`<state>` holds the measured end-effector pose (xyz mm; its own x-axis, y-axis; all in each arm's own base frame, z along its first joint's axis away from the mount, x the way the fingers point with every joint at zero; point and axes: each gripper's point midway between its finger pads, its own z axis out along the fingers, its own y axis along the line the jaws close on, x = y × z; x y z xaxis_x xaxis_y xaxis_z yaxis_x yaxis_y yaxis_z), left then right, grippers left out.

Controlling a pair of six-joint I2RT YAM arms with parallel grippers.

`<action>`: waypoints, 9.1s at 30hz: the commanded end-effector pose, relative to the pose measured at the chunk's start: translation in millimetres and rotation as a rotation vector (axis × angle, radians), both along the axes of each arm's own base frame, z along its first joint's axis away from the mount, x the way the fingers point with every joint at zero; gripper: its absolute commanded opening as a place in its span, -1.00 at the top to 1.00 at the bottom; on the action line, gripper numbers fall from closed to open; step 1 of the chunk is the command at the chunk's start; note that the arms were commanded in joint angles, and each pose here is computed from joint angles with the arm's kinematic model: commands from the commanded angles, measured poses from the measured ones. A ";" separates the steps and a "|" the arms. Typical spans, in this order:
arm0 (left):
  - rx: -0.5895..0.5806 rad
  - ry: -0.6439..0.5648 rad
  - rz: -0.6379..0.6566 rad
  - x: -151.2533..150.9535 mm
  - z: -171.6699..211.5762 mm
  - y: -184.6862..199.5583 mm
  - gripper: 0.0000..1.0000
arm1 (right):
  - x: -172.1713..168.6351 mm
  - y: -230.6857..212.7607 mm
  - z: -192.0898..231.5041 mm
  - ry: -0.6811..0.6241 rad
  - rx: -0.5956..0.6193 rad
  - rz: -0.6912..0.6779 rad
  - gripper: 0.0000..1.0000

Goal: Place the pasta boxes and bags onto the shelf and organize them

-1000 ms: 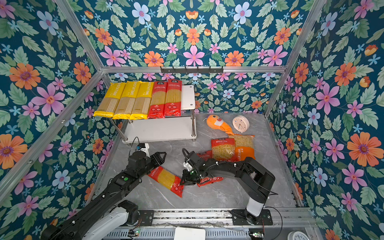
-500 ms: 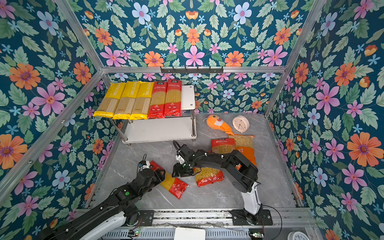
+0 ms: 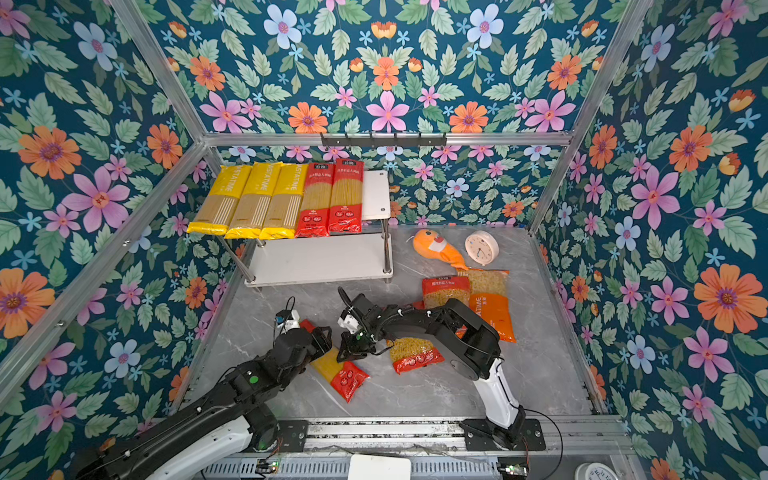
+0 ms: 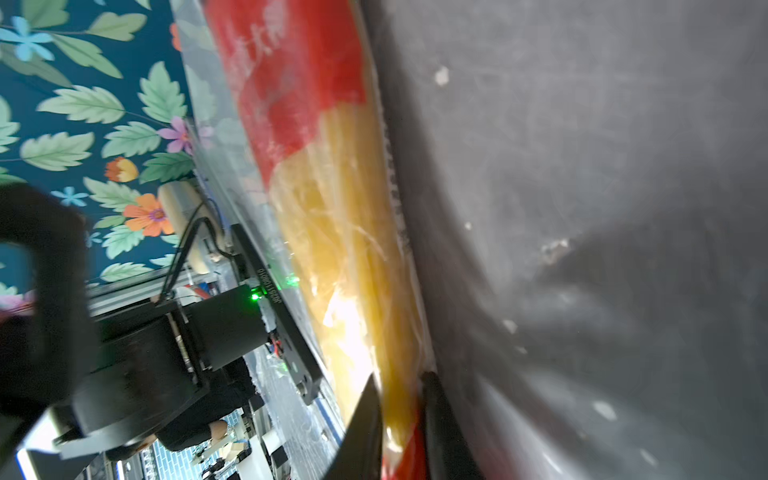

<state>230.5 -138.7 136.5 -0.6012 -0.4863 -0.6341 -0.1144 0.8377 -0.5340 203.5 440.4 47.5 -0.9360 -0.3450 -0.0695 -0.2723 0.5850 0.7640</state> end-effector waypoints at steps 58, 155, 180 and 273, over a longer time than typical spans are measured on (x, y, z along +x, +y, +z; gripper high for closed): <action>-0.643 -0.490 -0.451 15.9 105.1 -67.6 -0.80 | 39.1 -102.4 236.8 -0.672 0.884 -0.399 1.00; -0.697 -0.768 -0.665 41.4 278.5 -136.1 -0.03 | 23.8 -129.0 294.2 -0.859 0.880 -0.378 0.90; -0.536 -0.580 -0.435 37.3 177.3 -72.0 -0.54 | 183.7 -137.8 359.0 -0.430 0.609 -0.597 1.00; -0.171 -0.017 -0.454 15.1 -28.9 -157.9 -0.48 | 98.2 -306.8 79.0 -0.448 -0.592 -0.684 -0.24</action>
